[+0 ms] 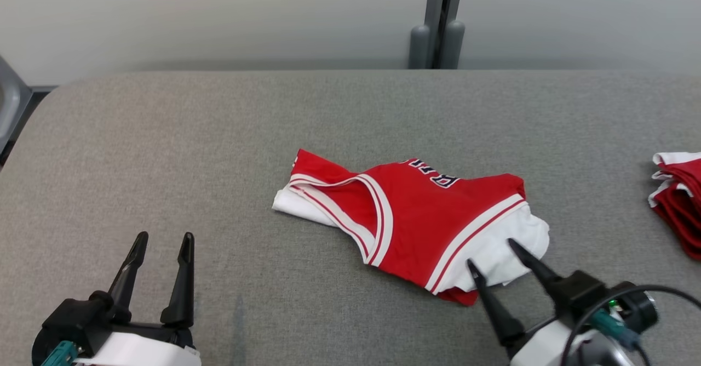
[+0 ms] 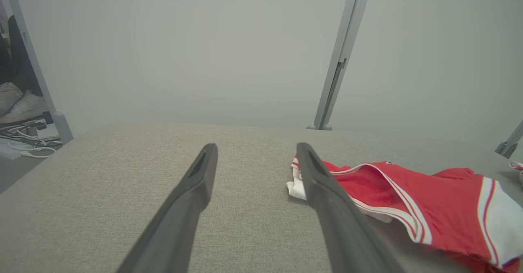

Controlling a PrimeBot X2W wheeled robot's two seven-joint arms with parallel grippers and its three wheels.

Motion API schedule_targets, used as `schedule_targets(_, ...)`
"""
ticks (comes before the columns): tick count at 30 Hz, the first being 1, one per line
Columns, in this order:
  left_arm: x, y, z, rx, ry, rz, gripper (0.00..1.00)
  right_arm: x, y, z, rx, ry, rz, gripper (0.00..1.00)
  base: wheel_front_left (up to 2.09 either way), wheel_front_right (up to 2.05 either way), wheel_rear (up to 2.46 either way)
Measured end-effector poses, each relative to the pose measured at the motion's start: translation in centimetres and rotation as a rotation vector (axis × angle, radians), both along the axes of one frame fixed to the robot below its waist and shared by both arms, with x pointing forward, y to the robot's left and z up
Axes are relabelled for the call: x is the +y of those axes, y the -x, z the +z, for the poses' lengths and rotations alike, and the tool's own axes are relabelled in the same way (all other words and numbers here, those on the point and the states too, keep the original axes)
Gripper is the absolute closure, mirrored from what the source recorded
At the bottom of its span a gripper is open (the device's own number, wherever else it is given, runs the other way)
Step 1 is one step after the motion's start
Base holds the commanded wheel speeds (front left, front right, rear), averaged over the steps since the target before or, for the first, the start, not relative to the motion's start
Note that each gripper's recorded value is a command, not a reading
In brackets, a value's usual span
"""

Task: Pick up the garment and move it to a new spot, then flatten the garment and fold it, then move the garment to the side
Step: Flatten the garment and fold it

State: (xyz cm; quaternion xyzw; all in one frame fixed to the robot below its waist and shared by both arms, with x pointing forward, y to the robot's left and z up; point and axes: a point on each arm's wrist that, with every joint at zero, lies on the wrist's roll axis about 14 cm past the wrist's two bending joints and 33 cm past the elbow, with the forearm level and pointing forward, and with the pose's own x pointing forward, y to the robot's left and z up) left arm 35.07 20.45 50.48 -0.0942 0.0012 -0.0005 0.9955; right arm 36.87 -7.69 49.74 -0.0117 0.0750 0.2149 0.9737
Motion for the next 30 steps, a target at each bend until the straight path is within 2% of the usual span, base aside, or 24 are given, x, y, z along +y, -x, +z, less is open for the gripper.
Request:
schedule_targets(4,0.1,-0.7,-0.8,0.016,0.006,0.001,0.0,3.7,0.7,-2.6,0.076,0.053,0.165,0.0,0.0,0.0,0.0)
schedule_targets(9,0.6,-1.3,-1.5,0.028,0.009,0.017,0.0,6.0,1.5,-6.1,0.148,0.172,0.324,0.0,0.0,0.0,0.0)
schedule_targets(14,0.9,-1.8,-2.1,0.037,0.012,0.03,0.0,6.9,1.1,-8.1,0.166,0.269,0.423,0.0,0.0,0.0,0.0)
schedule_targets(17,1.2,-2.1,-2.4,0.04,0.011,0.035,0.0,7.0,0.1,-8.7,0.168,0.302,0.443,0.0,0.0,0.0,0.0)
schedule_targets(18,1.3,-2.2,-2.4,0.041,0.01,0.037,0.0,7.0,-0.1,-8.9,0.169,0.308,0.447,0.64,0.0,0.0,0.0)
schedule_targets(19,1.3,-2.3,-2.5,0.041,0.011,0.04,0.0,7.0,-0.3,-9.0,0.17,0.306,0.448,1.0,0.0,0.0,0.0)
schedule_targets(25,1.4,-2.4,-3.0,0.051,0.011,0.044,0.0,7.7,-2.4,-6.5,0.091,0.221,0.413,1.0,0.0,0.0,0.0)
schedule_targets(30,1.3,-2.7,-2.9,0.043,0.008,0.039,0.0,9.4,-3.4,-2.1,-0.041,0.14,0.42,1.0,0.0,0.0,0.0)
